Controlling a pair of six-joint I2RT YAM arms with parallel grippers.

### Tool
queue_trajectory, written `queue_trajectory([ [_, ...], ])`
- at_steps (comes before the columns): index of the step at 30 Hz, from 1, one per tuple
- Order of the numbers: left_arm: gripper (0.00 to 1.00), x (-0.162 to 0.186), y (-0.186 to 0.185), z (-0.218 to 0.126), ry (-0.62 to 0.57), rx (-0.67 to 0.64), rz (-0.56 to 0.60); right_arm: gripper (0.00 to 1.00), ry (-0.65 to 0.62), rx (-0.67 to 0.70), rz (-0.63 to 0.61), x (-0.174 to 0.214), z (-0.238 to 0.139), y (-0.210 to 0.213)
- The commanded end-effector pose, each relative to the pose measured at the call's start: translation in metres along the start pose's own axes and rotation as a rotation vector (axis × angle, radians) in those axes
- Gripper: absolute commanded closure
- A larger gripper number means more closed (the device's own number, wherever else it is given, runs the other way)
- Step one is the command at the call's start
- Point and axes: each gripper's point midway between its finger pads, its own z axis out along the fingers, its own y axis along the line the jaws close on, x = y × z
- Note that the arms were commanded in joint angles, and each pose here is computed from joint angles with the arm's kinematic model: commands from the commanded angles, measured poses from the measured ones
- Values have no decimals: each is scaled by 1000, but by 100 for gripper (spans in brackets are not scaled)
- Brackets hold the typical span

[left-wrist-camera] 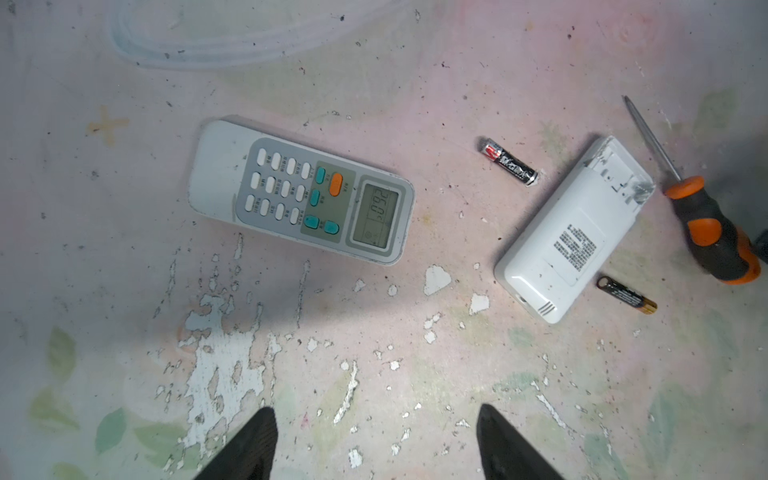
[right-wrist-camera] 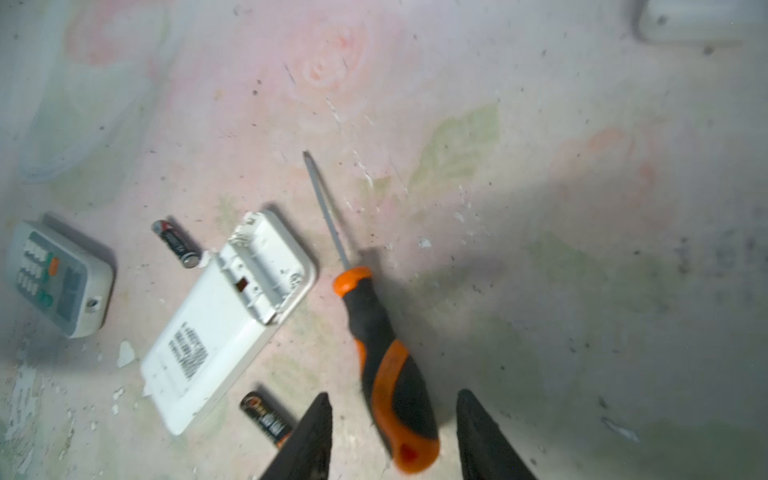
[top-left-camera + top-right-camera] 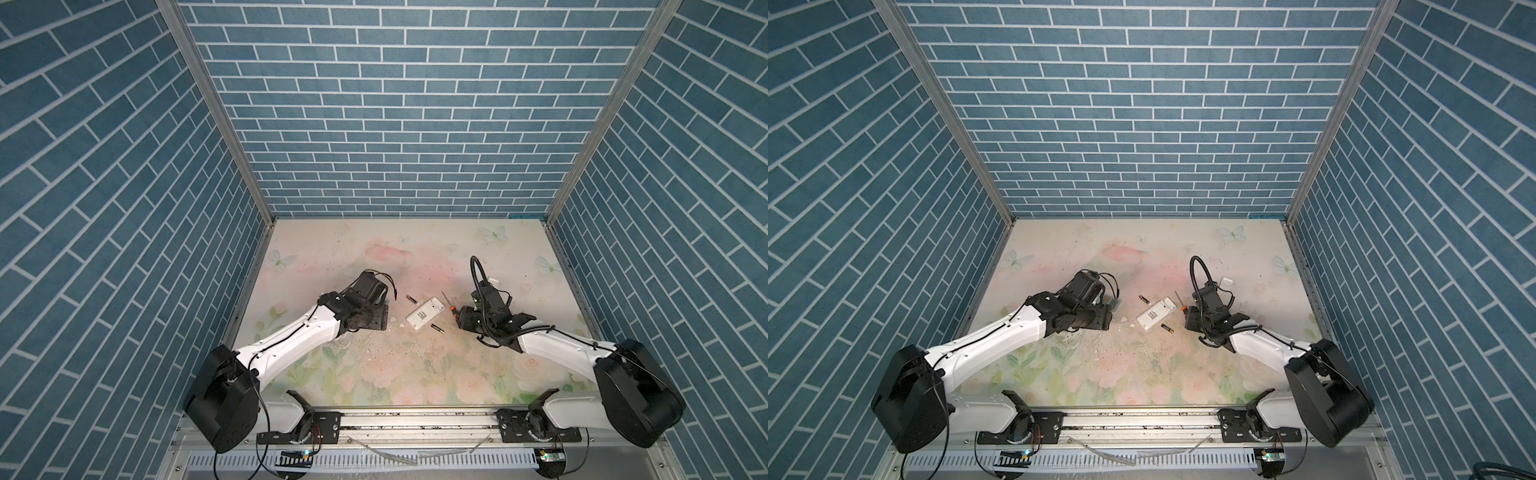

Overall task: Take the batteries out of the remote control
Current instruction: 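Release the white remote with the left gripper while the right gripper lays down the screwdriver, then move the left gripper over the grey-white remote with teal buttons and lower onto it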

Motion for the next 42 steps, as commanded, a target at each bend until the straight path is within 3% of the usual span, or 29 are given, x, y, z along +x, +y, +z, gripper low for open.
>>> queue_trajectory([
  [1,28,9,7,1,53,-23,15,56,-18,61,-82,-11,-30,2],
  [3,35,15,12,3,71,-43,18,73,-33,62,-95,-16,-42,6],
  [6,42,27,19,10,105,-72,22,77,-54,36,-101,-23,-54,16],
  [11,42,32,41,26,126,-202,50,77,-82,15,-105,-37,-61,28],
  [21,30,3,51,49,78,-374,156,73,-140,16,-120,-62,-72,33],
  [42,23,-52,16,109,107,-388,276,71,-180,16,14,-78,-89,-8],
])
